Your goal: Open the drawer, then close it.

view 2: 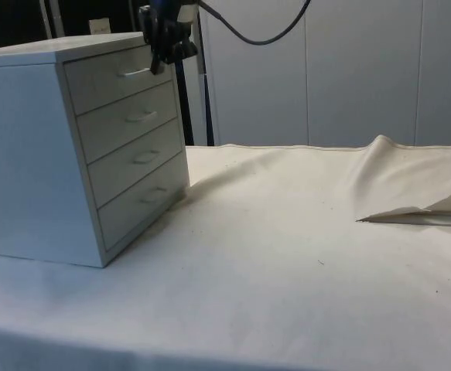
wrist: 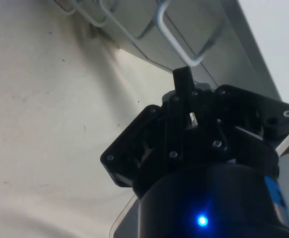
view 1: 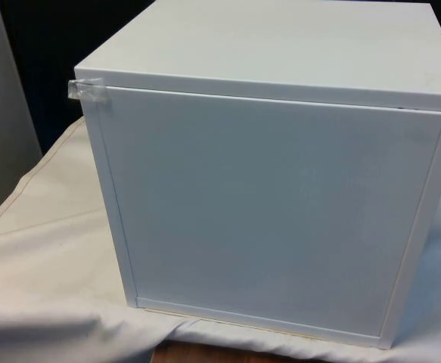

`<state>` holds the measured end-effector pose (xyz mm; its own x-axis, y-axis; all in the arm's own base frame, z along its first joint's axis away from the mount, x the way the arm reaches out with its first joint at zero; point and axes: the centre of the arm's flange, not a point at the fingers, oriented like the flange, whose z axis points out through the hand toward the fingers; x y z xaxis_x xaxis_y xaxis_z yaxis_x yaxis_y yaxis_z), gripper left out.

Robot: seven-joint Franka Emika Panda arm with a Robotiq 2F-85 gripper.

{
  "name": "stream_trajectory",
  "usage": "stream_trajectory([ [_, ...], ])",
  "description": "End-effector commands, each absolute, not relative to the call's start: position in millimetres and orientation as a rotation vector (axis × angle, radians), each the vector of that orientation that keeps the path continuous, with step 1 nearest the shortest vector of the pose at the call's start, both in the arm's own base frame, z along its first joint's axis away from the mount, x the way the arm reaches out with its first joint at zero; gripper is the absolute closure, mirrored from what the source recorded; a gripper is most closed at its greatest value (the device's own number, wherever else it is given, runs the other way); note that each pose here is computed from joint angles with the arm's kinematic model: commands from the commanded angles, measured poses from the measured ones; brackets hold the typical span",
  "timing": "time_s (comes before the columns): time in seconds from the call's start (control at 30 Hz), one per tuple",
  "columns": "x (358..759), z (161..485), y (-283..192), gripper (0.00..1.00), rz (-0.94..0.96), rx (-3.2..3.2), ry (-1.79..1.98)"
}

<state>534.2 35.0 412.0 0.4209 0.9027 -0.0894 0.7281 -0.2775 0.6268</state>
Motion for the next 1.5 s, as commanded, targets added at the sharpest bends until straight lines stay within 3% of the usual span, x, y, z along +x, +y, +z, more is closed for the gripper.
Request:
stream_trajectory([
  [0.0,534,412,35,1.0,0.381,2.085,1.371],
  [0.7,467,416,55,1.0,0.431,2.147,1.38],
  [1.27,453,416,58,1.0,0.444,2.158,1.395],
  [1.47,453,416,58,0.66,0.445,2.159,1.396],
])
